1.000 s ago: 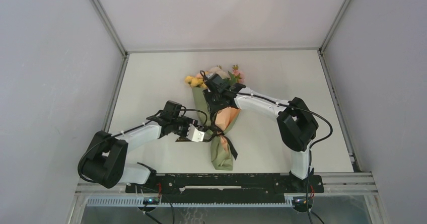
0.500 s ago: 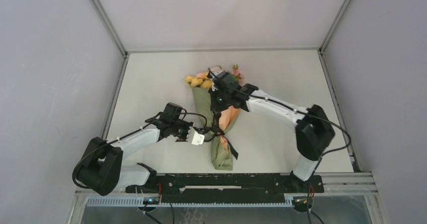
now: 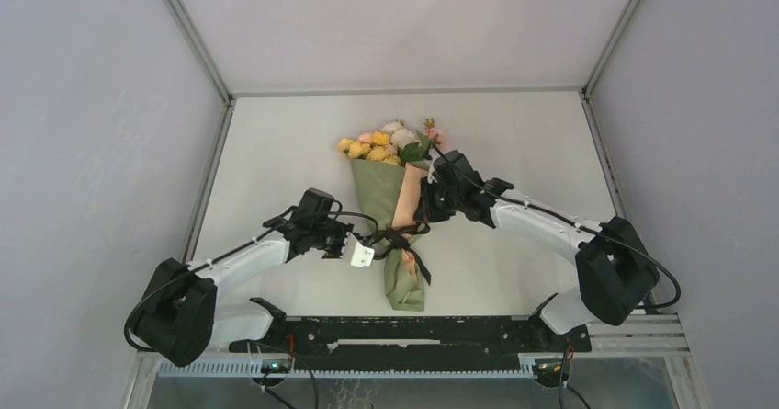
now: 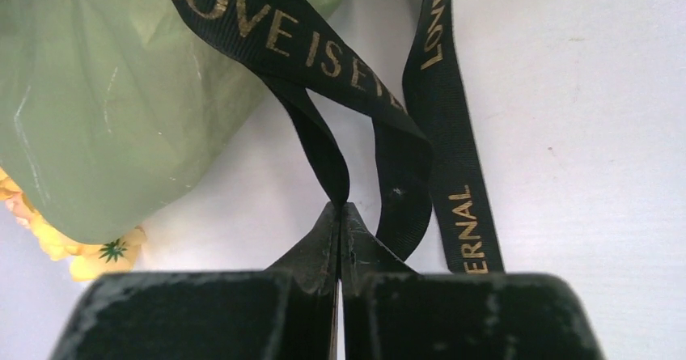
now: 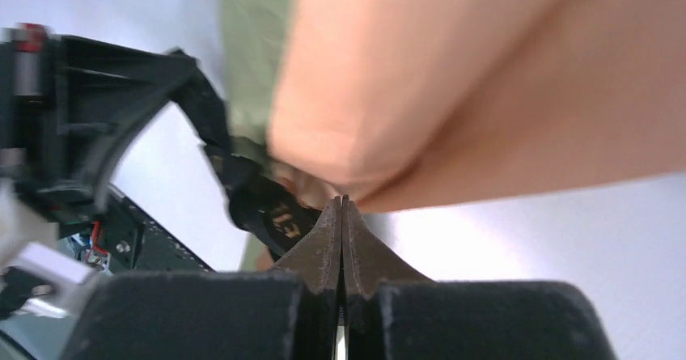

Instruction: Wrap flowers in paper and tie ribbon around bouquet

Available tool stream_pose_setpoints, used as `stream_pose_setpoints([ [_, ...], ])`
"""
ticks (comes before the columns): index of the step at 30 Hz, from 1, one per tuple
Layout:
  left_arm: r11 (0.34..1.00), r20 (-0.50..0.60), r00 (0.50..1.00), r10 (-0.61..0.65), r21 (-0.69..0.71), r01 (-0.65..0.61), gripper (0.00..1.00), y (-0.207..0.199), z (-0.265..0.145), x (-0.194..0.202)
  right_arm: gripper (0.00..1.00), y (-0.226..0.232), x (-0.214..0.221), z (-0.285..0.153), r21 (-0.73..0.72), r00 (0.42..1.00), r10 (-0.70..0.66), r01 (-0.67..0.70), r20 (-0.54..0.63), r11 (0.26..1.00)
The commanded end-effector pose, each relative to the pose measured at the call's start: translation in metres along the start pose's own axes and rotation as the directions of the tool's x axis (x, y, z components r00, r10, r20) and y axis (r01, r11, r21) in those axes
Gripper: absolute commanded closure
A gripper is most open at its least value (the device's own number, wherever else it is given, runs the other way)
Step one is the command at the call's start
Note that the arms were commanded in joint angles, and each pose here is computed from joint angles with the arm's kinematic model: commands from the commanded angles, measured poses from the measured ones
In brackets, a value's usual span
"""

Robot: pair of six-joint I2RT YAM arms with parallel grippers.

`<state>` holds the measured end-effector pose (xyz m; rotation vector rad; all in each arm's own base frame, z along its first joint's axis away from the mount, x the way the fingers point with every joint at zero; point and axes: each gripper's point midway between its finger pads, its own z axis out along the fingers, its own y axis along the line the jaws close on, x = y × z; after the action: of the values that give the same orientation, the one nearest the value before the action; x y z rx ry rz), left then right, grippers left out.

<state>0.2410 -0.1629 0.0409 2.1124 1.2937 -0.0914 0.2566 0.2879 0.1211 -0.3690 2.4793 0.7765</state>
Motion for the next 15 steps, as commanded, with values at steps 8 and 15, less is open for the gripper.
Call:
stream_pose_setpoints([
  [8,0.986,-0.128,0.978,0.164,0.000,-0.165,1.00,0.010,0.006,0.032,1.00,-0.059,0.045,0.006,0.028,0.979,0.204,-0.204,-0.003,0.979],
  [15,0.981,-0.141,0.974,0.180,0.101,-0.167,1.00,-0.014,0.006,0.040,1.00,-0.076,0.079,0.018,0.043,0.967,0.247,-0.244,-0.066,0.969],
])
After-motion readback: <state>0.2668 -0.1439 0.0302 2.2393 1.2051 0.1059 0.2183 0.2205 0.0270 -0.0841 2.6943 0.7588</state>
